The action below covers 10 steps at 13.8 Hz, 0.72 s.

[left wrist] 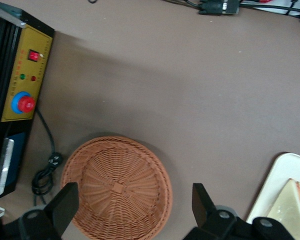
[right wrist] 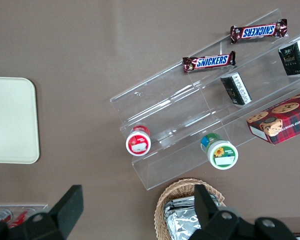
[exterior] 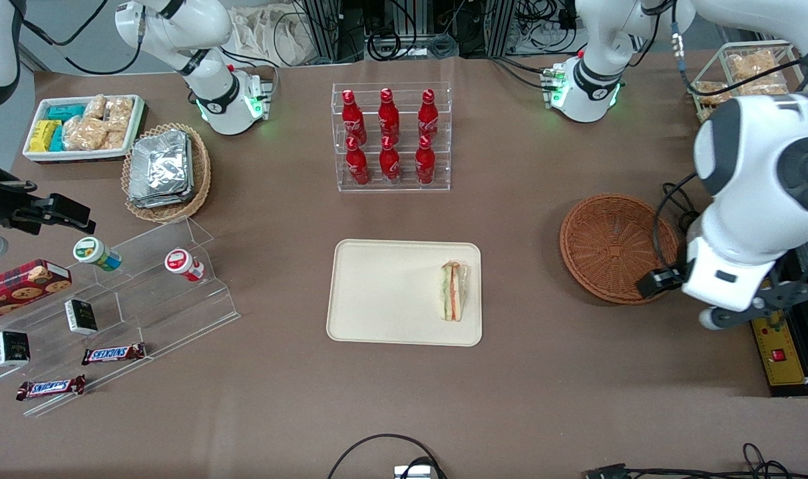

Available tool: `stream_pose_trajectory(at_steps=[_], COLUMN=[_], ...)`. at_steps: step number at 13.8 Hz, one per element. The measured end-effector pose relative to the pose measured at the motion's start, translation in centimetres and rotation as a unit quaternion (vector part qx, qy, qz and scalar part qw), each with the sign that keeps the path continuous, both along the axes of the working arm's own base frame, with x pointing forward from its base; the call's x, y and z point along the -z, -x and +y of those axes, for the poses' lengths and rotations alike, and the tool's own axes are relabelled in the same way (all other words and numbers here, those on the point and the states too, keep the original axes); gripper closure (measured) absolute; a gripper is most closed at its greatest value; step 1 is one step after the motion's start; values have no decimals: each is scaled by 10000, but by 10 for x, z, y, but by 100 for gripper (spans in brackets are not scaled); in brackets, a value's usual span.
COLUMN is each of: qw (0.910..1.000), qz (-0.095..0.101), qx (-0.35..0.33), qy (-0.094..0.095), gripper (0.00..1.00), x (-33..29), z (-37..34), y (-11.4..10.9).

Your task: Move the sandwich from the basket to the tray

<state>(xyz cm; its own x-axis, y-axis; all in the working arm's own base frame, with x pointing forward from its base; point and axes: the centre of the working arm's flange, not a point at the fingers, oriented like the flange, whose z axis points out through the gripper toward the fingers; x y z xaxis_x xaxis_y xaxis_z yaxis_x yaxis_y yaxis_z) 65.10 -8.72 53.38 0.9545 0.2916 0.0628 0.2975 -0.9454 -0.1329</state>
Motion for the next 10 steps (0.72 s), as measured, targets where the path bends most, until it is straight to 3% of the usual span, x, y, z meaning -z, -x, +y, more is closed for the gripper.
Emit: stream_pose_trajectory(at_steps=[8,10], qw=[9984,9965], qz=[61,151], qx=[396,661], qy=[411,487], gripper=[0,0], x=[-45,-59], z=[48,49], y=[27,38])
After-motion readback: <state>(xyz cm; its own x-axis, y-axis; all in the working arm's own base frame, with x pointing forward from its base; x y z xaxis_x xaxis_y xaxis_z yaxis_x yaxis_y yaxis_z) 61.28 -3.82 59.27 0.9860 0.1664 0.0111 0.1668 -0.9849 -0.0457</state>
